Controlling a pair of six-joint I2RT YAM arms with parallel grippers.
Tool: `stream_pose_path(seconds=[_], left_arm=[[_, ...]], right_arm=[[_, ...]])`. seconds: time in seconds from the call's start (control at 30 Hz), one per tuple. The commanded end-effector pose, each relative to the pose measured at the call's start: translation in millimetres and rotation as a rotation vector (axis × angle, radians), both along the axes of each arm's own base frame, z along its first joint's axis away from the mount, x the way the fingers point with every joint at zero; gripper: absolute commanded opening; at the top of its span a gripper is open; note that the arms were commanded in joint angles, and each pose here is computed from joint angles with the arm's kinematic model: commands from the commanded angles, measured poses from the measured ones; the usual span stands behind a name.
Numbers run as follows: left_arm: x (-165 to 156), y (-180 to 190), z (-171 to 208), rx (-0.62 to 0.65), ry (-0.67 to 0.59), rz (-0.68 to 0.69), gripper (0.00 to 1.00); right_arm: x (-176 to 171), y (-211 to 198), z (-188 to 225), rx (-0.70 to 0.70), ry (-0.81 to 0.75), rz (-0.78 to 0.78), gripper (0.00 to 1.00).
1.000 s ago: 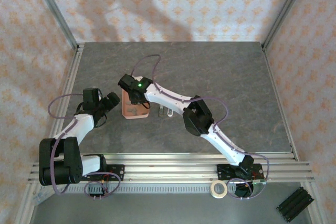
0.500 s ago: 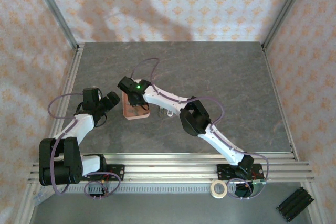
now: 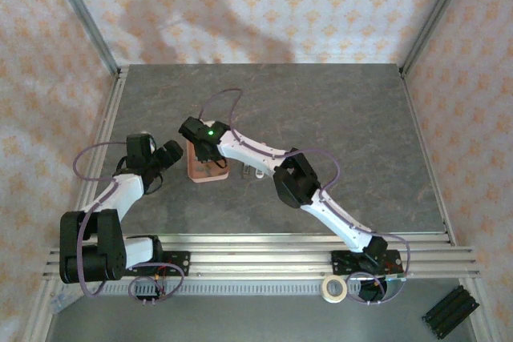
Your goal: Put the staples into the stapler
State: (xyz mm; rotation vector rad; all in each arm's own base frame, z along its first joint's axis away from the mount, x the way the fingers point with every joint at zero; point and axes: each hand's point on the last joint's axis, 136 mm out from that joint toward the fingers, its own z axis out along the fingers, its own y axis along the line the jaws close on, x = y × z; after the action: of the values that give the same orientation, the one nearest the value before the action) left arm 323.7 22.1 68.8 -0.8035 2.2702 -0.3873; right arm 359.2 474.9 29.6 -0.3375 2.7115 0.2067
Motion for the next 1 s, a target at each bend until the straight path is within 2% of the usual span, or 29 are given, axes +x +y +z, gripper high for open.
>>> stream_pose_path(seconds=[0.0,0.17,0.3,0.67,0.97], left_arm=[[5.0,8.6,6.3,0.036,-0.033,0.012,0.85],[5.5,7.8,7.0,0.033,-0.036,0.009,0.85],[5.5,7.3,7.0,0.030,-0.037,0.009,0.85],[4.7,7.1,7.3,0.032,-0.040,0.006,0.85],[5.2,3.3,12.0,0.014,-0.050,-0.007,0.84]], right_arm=[[-12.9,-22.2,-30.7,-0.118,0.078,0.009,0.28],[-18.0,-20.4,-16.9,-0.115,0.091,0.058,0.34],[-23.4,-25.2,-18.1,-0.136,0.117,0.075,0.35],[-27.2,-18.5,-35.3,-0.103,0.162,0.068,0.19],[-14.9,-7.1,12.0,-0.014,0.071,0.072,0.15]])
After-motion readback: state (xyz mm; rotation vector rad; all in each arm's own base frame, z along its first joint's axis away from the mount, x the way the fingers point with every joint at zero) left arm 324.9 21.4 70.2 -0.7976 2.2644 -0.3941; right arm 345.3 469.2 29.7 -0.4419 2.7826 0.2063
